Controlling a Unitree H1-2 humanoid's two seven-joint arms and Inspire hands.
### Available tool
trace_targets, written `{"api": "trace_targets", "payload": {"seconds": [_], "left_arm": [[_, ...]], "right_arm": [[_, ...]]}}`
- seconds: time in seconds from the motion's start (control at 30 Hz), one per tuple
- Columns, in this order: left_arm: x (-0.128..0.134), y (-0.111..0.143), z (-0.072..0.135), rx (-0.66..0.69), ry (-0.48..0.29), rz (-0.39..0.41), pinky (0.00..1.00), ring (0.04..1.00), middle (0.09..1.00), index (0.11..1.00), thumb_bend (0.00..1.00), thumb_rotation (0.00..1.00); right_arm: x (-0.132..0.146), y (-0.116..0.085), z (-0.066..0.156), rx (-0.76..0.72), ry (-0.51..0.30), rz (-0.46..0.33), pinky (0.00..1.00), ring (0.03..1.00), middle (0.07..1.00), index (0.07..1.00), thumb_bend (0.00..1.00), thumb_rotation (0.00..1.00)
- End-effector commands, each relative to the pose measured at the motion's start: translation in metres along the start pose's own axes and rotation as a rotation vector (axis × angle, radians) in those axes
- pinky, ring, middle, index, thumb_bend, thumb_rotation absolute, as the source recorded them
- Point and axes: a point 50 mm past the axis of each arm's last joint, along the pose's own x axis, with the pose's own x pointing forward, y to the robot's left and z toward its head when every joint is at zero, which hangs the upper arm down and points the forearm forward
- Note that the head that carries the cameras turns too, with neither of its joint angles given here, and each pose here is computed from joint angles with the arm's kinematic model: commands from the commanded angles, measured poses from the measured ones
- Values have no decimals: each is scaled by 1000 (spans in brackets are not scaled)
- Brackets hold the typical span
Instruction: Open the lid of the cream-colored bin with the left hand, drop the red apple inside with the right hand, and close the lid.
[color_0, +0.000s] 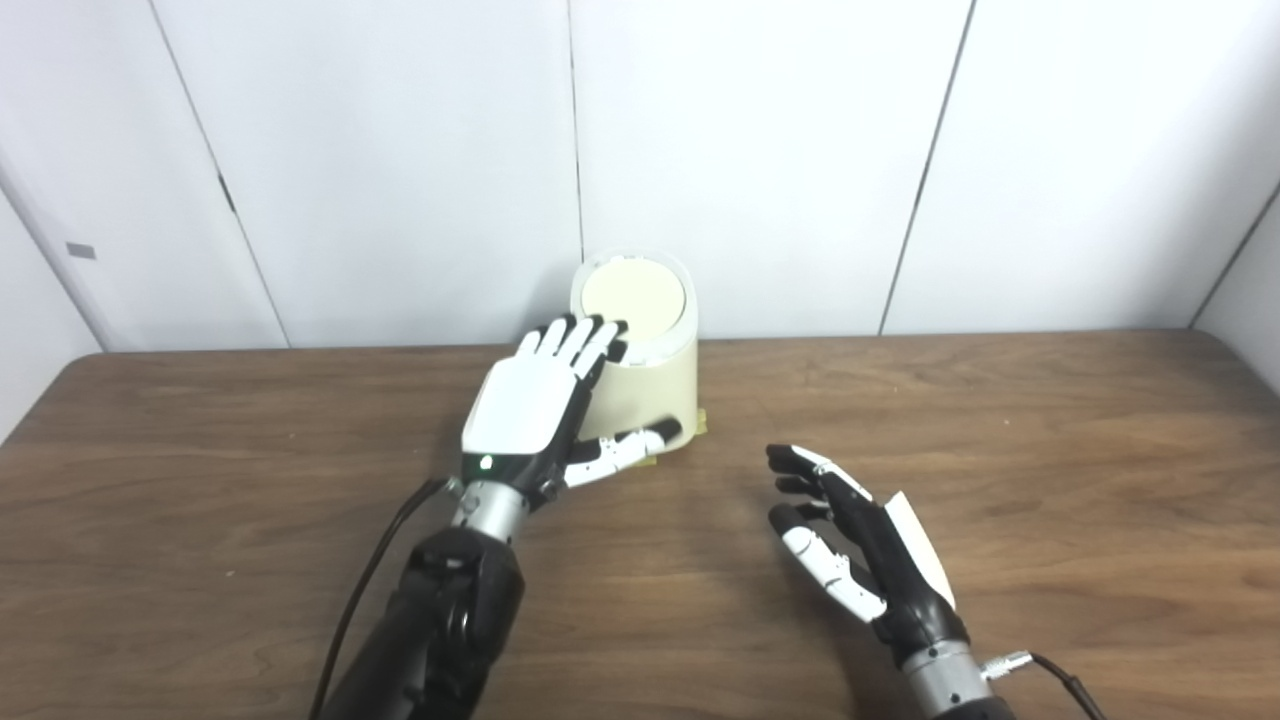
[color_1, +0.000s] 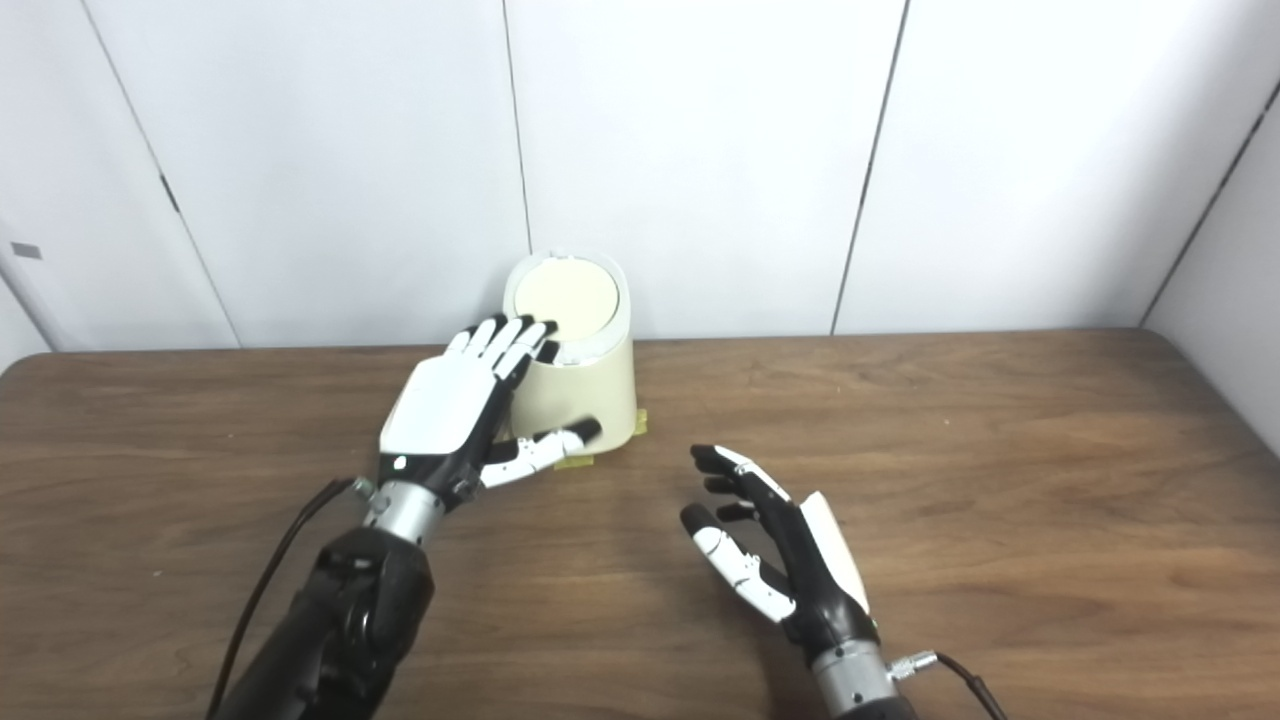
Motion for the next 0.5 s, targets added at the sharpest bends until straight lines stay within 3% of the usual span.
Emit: {"api": "trace_targets", "payload": {"seconds": [0.0,0.27,0.47], "left_arm": [[10,25,23,-90,-92,171,1000,1000,1000,1000,554,1000],[-4,37,29,-355,-159,408,1000,1000,1000,1000,445,1000],[-25,46,6,-516,-156,409,1000,1000,1000,1000,331,1000]], "right_arm": [[10,-8,15,-20,-78,-25,704,804,831,833,334,830],[10,-9,12,-15,-66,-24,720,813,838,836,346,814],[8,-11,11,6,-59,-43,725,818,840,838,315,794]]}}
